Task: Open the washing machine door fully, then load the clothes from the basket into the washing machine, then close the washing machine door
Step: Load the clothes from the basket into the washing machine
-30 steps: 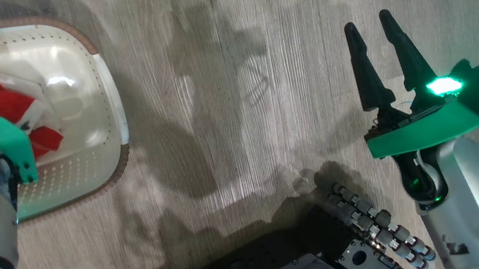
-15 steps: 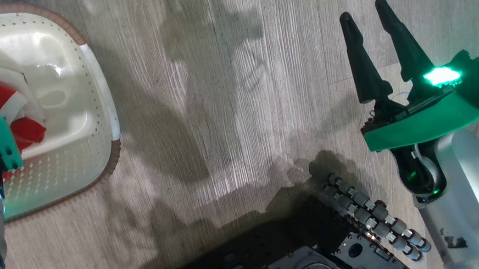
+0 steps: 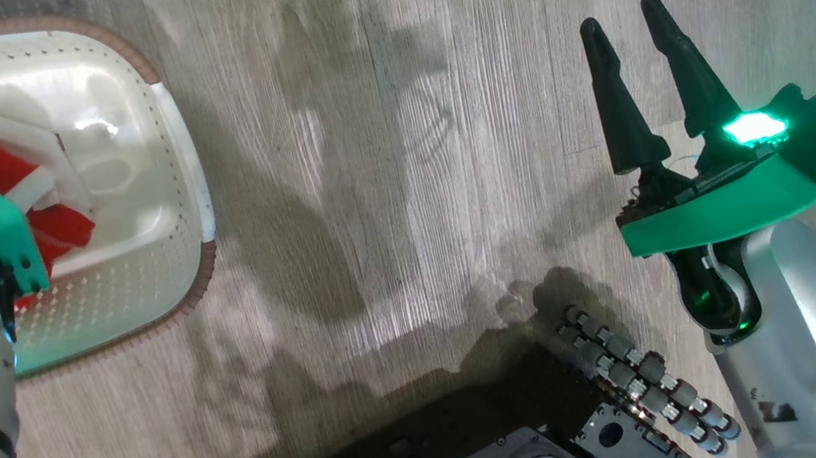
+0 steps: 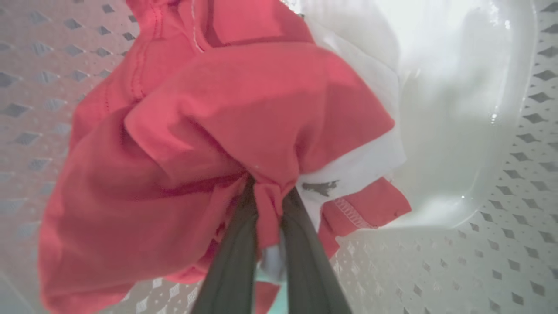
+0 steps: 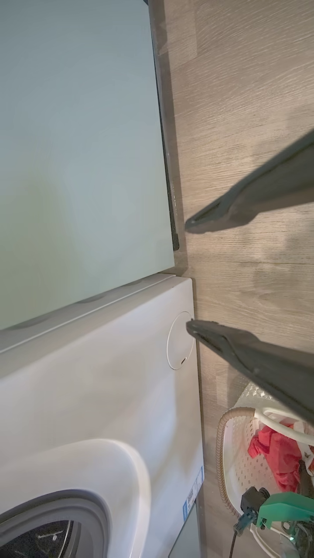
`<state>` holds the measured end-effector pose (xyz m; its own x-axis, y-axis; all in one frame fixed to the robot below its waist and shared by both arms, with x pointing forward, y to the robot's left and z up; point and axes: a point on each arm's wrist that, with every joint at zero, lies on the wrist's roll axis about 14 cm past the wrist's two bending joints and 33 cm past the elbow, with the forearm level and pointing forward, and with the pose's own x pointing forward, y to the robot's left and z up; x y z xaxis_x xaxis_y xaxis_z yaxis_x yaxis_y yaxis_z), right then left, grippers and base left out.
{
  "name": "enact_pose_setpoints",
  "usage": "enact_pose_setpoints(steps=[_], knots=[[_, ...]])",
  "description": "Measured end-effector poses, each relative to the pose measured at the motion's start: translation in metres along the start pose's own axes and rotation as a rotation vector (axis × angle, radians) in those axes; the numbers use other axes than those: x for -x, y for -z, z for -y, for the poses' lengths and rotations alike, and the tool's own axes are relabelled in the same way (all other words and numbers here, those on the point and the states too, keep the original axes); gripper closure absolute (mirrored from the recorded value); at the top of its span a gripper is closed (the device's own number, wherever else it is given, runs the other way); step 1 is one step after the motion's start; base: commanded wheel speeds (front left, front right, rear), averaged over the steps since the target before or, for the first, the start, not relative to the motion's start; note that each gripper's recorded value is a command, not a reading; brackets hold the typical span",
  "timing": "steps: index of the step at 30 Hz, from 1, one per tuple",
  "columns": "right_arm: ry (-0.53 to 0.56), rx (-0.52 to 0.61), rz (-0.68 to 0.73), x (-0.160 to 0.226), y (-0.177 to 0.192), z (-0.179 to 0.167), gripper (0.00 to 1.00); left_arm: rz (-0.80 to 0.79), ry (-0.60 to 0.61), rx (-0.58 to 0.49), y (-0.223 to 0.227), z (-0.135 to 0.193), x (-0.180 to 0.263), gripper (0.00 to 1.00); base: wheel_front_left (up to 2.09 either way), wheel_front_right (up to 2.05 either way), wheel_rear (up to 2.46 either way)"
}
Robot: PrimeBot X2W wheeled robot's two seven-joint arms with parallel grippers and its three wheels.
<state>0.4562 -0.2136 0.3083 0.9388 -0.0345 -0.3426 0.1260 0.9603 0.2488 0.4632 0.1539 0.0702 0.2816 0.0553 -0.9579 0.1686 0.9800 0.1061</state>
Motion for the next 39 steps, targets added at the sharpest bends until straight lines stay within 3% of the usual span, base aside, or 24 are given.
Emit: enact_pose_setpoints(steps=[16,39], knots=[[-0.038,0.022,0.142,0.012,-0.060,-0.016,0.00,0.160,0.027,-0.040,-0.022,0.006,0.058,1.00,0.00,0.00,0.00],[-0.116,0.002,0.305,0.068,-0.124,-0.050,0.00,0.592,-0.025,-0.075,-0.061,-0.017,0.186,1.00,0.00,0.00,0.00]])
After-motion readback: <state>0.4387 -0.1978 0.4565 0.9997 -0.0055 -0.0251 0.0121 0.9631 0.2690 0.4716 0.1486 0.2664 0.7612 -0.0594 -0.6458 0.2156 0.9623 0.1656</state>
